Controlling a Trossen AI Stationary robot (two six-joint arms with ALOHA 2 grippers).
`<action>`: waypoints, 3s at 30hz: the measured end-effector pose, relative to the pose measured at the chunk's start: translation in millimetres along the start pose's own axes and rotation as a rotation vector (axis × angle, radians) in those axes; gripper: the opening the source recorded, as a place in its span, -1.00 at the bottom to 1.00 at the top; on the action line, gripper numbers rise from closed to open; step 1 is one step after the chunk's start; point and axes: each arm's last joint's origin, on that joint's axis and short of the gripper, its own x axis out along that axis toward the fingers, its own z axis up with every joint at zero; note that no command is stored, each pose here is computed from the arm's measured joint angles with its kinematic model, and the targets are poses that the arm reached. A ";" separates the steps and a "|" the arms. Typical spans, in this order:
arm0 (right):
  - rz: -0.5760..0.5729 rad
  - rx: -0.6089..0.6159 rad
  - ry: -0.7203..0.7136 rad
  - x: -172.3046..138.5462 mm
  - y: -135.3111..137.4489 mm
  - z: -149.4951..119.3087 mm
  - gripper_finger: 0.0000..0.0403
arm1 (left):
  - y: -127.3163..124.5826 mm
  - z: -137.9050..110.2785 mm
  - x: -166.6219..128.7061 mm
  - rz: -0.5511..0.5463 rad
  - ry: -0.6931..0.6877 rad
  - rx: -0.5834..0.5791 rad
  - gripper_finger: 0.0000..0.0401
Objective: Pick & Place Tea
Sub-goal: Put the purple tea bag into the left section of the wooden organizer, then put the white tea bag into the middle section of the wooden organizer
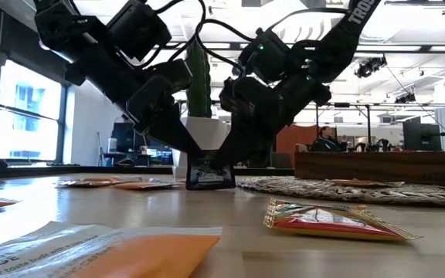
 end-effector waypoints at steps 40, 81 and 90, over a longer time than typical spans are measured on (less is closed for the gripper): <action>-0.849 0.048 0.054 -168.2 48.7 6.8 -1.00 | 4.7 -5.8 -4.4 0.120 0.066 0.015 -0.09; -0.929 -0.101 0.024 -146.7 -2.5 -34.8 -0.45 | 4.5 -4.3 -4.1 0.118 0.049 0.012 -0.09; -0.692 -0.213 -0.113 -156.8 43.8 28.6 -0.44 | 4.4 -4.3 -4.1 0.116 0.049 0.014 -0.09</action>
